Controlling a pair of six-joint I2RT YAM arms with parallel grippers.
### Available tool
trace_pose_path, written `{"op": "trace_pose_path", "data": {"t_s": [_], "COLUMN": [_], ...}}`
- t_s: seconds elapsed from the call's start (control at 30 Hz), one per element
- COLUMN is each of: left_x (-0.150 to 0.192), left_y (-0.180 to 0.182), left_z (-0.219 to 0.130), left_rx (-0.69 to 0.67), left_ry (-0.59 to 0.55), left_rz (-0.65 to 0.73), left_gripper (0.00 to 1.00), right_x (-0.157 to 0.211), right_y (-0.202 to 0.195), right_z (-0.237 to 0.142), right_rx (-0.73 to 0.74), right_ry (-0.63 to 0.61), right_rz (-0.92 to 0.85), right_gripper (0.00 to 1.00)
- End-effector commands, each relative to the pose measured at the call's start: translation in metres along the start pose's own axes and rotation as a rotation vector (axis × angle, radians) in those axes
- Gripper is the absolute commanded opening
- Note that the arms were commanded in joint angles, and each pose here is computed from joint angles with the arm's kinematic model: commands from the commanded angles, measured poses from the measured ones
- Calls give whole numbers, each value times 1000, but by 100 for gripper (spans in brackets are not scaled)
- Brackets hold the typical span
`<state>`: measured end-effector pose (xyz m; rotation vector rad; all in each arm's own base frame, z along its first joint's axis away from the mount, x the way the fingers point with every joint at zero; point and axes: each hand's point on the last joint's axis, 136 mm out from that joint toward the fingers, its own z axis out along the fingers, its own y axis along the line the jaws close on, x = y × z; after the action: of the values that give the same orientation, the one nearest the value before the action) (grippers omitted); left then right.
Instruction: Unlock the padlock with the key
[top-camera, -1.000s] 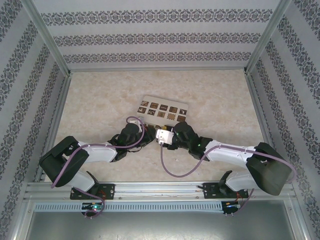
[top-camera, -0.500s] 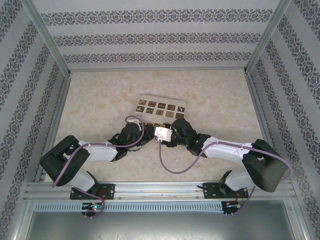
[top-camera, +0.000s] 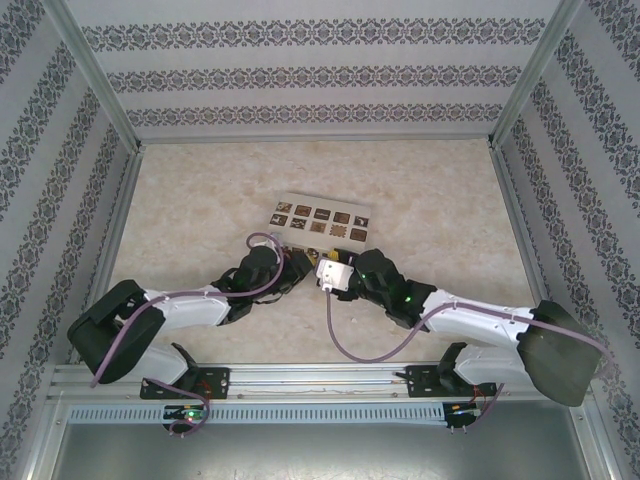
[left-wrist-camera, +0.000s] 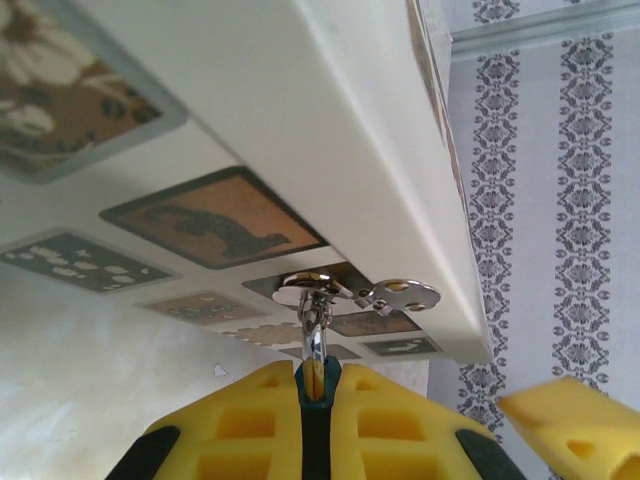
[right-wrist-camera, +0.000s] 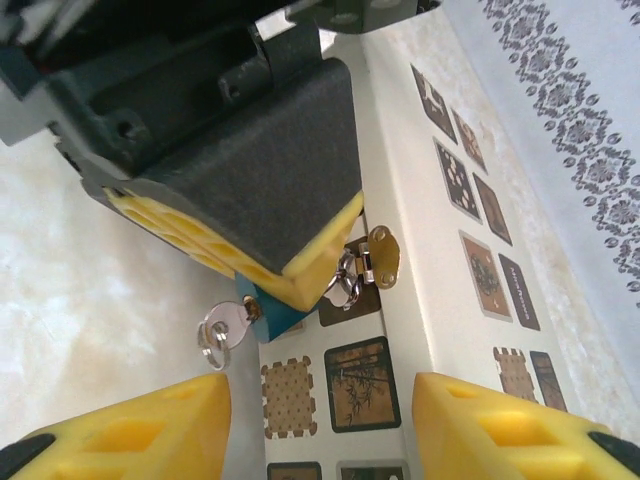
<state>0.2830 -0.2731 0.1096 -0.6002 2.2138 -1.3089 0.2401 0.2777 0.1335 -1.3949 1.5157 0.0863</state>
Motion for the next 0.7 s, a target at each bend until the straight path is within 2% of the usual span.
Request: {"op": "trace_pose_path", "data": {"t_s": [0.0, 0.37, 0.67], "left_x": [-8, -8, -7], "left_y": [-23, -27, -30], "left_z": [-5, -5, -4], "left_rx": [36, 48, 53], "left_ry": [-45, -40, -31], "left_rz": [-29, -77, -91], "left_gripper": [0, 0, 0], "right_x": [-2, -18, -18], "right_y": [1, 13, 16], "right_z": [-2, 20, 30], "right_rx": [29, -11, -4], "right_ry": [3, -14, -2], "right_rz": [23, 0, -3], "right_gripper": [49, 38, 26]}}
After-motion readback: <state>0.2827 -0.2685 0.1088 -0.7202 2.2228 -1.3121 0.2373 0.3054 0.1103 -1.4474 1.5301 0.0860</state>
